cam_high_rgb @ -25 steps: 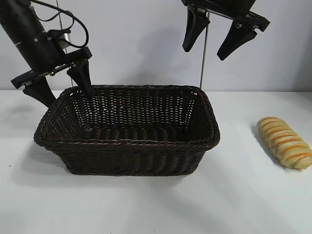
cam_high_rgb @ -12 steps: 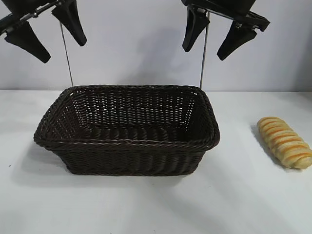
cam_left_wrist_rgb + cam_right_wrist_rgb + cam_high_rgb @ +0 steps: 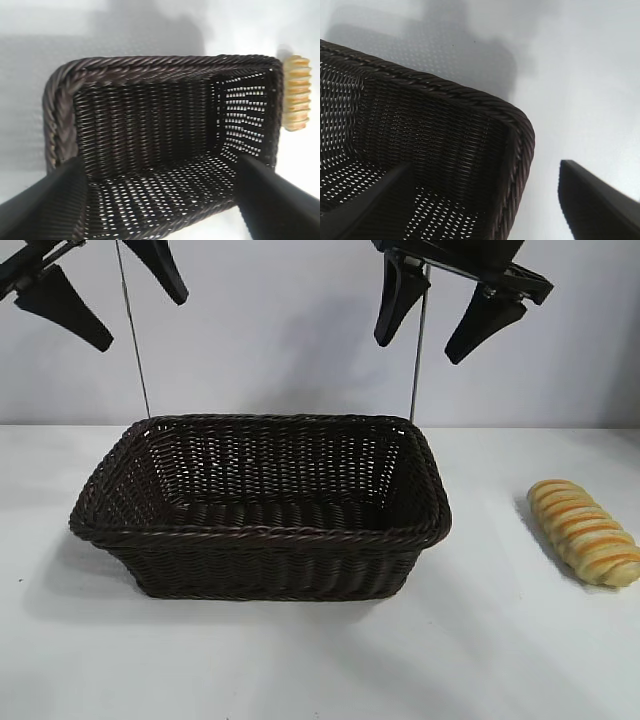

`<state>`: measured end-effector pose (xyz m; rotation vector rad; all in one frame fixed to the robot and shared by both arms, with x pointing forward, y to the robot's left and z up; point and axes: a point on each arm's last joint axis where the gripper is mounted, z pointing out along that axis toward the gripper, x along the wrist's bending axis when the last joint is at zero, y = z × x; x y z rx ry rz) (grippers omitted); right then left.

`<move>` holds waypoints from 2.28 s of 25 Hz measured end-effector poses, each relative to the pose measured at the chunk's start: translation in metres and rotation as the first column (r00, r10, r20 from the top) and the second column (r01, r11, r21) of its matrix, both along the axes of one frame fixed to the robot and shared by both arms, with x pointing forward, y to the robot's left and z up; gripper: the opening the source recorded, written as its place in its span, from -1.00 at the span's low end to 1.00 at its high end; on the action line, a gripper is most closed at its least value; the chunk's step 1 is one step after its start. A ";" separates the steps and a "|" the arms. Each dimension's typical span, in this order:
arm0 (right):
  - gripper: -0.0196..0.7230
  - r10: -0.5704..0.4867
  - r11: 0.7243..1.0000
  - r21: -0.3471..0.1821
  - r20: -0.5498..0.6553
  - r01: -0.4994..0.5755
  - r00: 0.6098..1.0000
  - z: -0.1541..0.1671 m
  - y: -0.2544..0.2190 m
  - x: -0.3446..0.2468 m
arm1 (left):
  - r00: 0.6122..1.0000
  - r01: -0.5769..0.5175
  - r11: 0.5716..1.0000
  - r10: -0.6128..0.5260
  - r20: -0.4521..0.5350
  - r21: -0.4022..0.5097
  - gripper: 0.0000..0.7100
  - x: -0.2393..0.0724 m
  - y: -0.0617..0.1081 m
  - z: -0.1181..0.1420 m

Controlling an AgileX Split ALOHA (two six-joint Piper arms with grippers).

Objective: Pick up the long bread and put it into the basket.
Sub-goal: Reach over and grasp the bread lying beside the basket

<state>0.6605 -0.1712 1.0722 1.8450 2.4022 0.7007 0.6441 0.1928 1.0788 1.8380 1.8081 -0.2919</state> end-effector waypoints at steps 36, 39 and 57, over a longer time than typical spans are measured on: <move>0.59 -0.067 0.975 -0.211 -0.008 0.064 0.998 -0.005 -0.020 0.000 | 0.997 -0.030 0.999 0.027 -0.069 -0.037 0.65 -0.007 -0.004 -0.044; 0.59 -0.087 0.963 -0.254 0.007 0.086 0.996 -0.005 -0.027 0.002 | 0.997 -0.030 0.999 0.027 -0.069 -0.037 0.65 -0.007 -0.004 -0.044; 0.59 -0.239 0.932 -0.280 0.010 0.232 0.971 -0.006 -0.095 0.012 | 0.997 -0.029 0.999 0.026 -0.069 -0.037 0.65 -0.007 -0.004 -0.044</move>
